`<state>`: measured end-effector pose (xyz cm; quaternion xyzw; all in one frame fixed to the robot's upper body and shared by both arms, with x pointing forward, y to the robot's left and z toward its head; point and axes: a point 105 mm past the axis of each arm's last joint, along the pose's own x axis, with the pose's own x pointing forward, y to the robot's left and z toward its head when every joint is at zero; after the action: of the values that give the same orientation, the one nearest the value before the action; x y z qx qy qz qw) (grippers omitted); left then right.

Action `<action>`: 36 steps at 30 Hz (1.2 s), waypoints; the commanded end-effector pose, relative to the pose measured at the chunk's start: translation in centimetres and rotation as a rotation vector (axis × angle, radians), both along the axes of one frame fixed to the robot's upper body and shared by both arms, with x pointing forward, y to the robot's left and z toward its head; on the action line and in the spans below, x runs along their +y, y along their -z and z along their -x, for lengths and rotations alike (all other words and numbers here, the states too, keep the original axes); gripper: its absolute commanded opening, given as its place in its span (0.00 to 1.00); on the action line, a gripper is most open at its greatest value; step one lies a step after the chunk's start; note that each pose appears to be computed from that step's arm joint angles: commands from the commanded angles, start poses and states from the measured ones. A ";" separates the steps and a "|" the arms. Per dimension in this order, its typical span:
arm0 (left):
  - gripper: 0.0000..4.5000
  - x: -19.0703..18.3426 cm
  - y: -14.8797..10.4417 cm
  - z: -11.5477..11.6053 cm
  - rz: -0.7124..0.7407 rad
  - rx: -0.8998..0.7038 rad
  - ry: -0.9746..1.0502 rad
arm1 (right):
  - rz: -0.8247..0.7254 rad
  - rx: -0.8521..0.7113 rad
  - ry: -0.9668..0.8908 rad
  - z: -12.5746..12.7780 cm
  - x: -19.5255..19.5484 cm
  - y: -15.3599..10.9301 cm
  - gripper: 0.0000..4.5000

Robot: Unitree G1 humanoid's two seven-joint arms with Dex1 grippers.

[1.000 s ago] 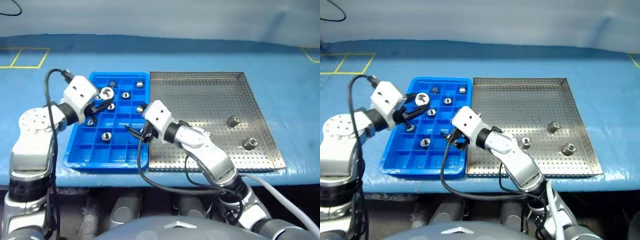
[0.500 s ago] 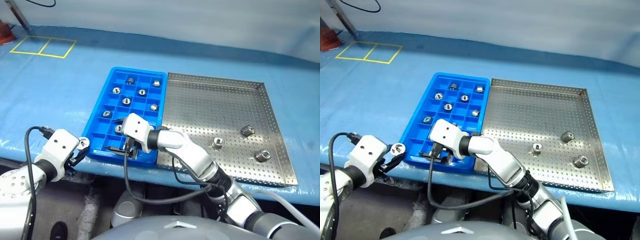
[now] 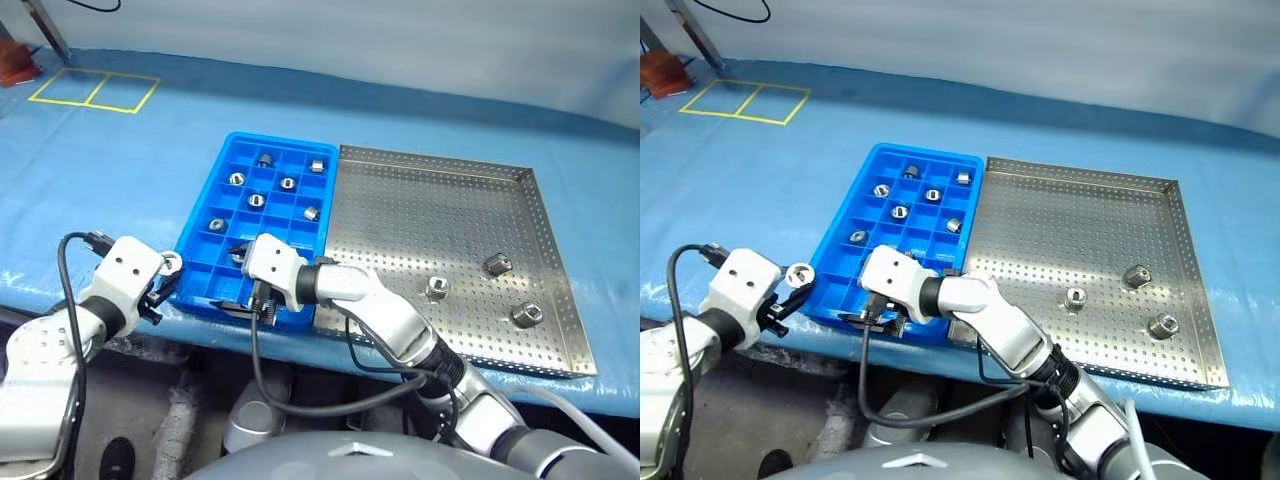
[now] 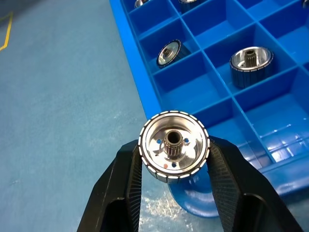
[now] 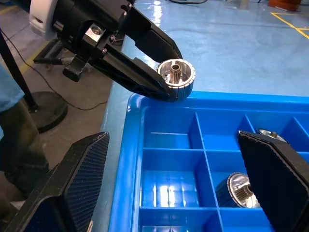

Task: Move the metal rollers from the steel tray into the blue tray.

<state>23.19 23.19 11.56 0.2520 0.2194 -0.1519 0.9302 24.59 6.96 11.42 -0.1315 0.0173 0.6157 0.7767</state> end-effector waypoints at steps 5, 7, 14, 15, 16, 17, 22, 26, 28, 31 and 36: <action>0.38 -0.4 0.8 0.4 -0.028 0.079 0.050 | -0.050 -0.044 0.037 0.0 -0.6 -1.5 1.00; 0.38 0.0 1.5 0.8 -0.066 0.137 0.051 | -0.051 -0.044 0.047 -0.1 -0.7 -1.5 1.00; 0.73 -0.3 0.6 -0.1 -0.025 0.099 0.040 | -0.054 -0.049 0.087 -0.4 -1.2 -1.7 1.00; 0.80 -0.8 -0.1 -0.7 0.011 0.060 0.044 | -0.057 -0.054 0.101 -0.6 -1.4 -1.8 1.00; 0.87 -1.3 -0.8 -1.2 0.043 0.017 0.057 | -0.060 -0.058 0.118 -0.8 -1.7 -1.9 1.00; 0.95 -1.9 -1.5 -1.8 0.077 -0.024 0.071 | -0.063 -0.064 0.139 -1.0 -2.1 -2.1 1.00; 0.95 -5.0 -4.6 -5.3 0.203 -0.257 0.134 | -0.054 -0.099 0.402 -4.3 -6.5 -3.2 1.00; 0.95 -8.4 -5.3 -7.1 0.286 -0.343 0.237 | 0.006 -0.086 0.698 -6.9 -12.3 -2.9 1.00; 0.95 -11.0 -5.0 -7.0 0.320 -0.333 0.360 | 0.030 -0.050 0.830 -7.1 -15.7 -2.7 1.00; 0.95 -12.9 -4.6 -6.8 0.342 -0.325 0.462 | 0.063 -0.014 0.916 -6.5 -18.4 -2.3 1.00; 0.95 -15.4 -4.1 -6.4 0.419 -0.323 0.559 | 0.140 0.112 1.034 -4.2 -22.1 -0.4 1.00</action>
<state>29.87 8.52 14.93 0.1347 -0.0183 -0.3825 0.9139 29.44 -14.74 11.02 -0.1271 0.1670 0.1628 0.9641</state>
